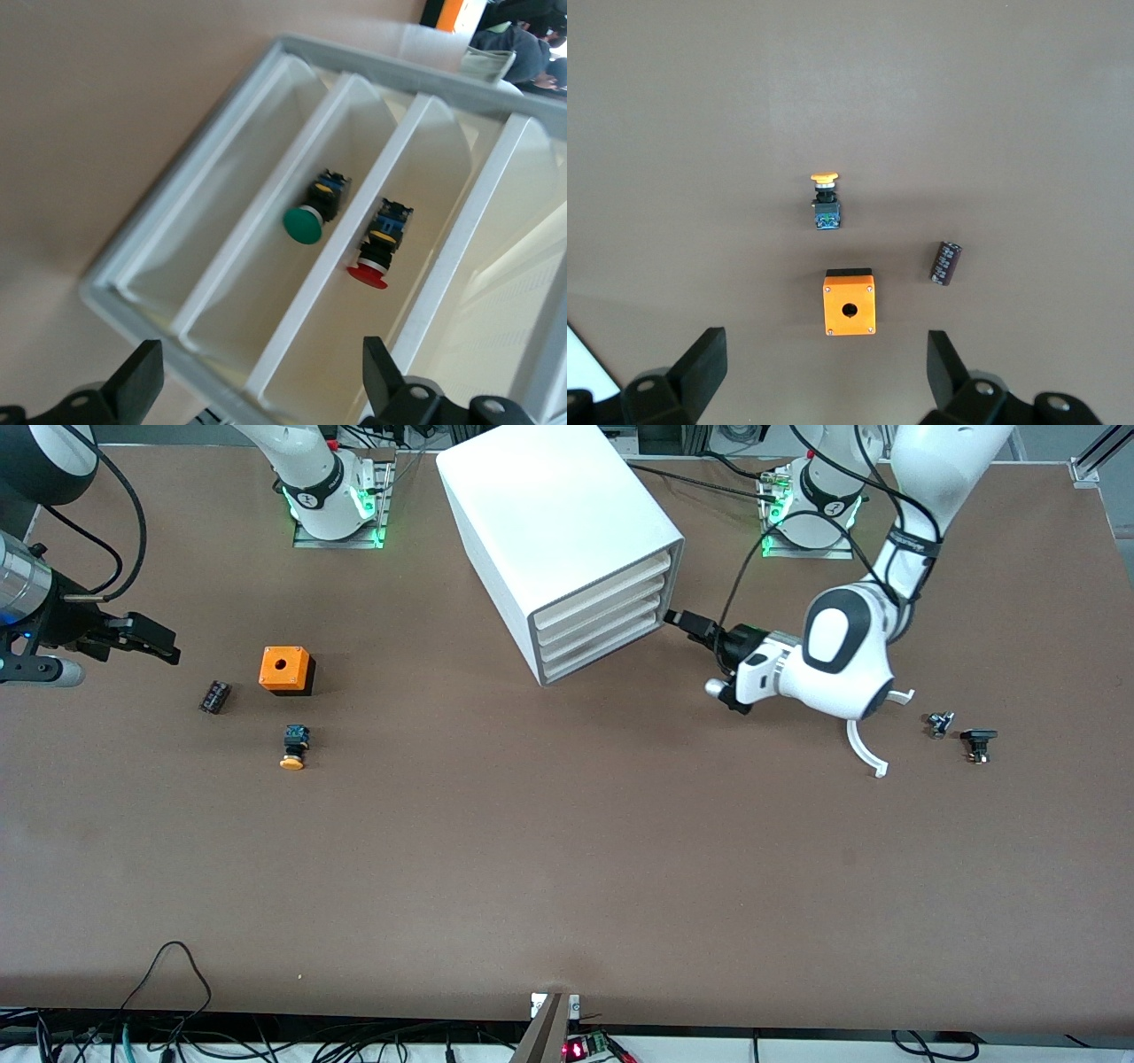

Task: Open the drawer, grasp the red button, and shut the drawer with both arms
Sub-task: 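Reach the left gripper to the handle of the cabinet's top drawer, then grasp the drawer handle with the left gripper and pull it open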

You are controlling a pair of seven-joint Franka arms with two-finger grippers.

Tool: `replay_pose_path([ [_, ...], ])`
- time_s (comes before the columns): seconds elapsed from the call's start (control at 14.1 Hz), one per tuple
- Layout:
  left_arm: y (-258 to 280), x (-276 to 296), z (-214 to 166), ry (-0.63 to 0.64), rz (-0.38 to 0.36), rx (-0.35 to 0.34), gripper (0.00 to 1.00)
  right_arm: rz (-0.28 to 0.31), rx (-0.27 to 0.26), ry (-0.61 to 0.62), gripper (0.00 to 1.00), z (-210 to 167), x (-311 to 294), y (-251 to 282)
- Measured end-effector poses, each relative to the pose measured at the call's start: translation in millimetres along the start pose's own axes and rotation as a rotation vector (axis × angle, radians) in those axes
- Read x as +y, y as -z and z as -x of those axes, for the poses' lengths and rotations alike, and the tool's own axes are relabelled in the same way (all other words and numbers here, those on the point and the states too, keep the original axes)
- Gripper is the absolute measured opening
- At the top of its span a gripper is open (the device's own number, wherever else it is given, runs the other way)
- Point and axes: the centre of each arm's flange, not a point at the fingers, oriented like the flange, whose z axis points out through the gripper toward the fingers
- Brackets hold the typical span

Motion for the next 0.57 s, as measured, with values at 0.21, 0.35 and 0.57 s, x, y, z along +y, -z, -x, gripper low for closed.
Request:
replay_pose_path([
  [0.21,-40.0,5.7,3.3,-0.005,-0.018,-0.009,0.93,0.000,0.000,0.000,1.00,0.0,-0.1,0.1],
  [0.35,-56.5,9.2,4.2,-0.008,-0.032,-0.010,0.87,0.000,0.001,0.000,1.00,-0.1,-0.1,0.1],
  [0.57,-68.0,8.2,5.8,-0.003,-0.042,-0.008,0.70,0.000,0.001,0.000,1.00,-0.1,-0.2,0.1],
])
